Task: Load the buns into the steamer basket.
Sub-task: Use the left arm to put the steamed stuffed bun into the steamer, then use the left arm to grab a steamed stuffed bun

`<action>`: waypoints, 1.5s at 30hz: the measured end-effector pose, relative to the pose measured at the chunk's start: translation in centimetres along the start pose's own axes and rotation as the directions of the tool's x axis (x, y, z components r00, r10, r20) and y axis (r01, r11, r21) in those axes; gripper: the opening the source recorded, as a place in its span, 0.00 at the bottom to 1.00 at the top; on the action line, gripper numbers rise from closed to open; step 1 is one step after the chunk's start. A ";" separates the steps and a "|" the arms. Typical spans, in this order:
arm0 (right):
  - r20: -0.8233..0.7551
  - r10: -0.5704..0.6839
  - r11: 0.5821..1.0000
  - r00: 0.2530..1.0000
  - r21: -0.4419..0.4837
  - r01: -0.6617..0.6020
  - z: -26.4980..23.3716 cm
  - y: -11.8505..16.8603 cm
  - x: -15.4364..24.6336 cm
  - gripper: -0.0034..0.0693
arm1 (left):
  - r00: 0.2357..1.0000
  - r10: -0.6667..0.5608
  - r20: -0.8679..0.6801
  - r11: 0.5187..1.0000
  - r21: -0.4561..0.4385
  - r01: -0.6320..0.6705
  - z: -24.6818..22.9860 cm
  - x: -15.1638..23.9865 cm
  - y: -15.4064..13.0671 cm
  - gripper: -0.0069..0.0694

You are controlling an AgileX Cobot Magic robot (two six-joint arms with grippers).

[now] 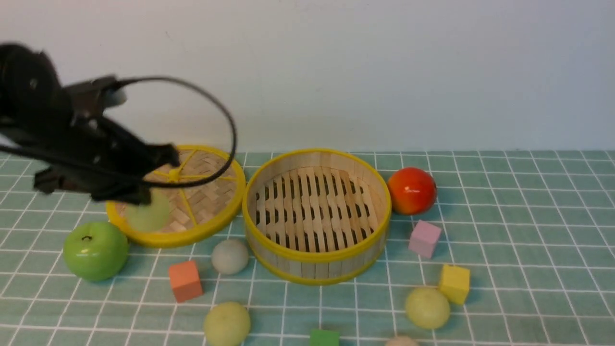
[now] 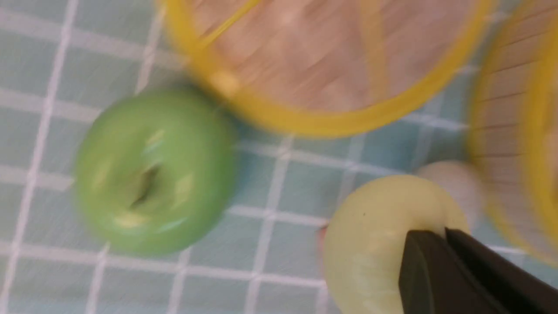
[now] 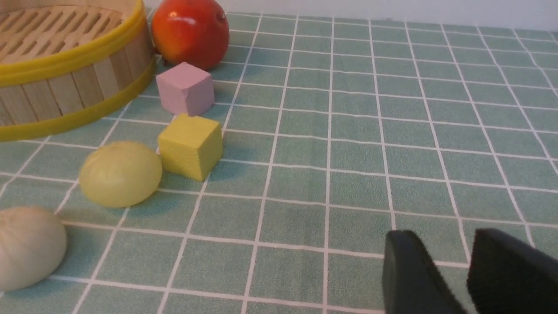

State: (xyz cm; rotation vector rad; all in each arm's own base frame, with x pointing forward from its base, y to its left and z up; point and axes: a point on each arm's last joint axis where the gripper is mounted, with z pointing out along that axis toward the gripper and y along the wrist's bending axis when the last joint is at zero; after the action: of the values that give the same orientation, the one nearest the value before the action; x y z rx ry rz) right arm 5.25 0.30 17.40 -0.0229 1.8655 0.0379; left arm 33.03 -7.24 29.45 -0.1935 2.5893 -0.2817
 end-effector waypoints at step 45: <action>0.000 0.000 1.000 1.000 0.000 0.000 0.0 0.0 0.0 0.38 | 0.908 0.407 -0.099 0.912 -0.001 -0.409 0.7 1.6 -7.1 0.51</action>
State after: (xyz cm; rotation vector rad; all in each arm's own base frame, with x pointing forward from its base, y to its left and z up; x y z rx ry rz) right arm 5.25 0.30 17.40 -0.0229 1.8655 0.0379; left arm 32.63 -14.53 29.73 0.3636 2.6490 -0.1100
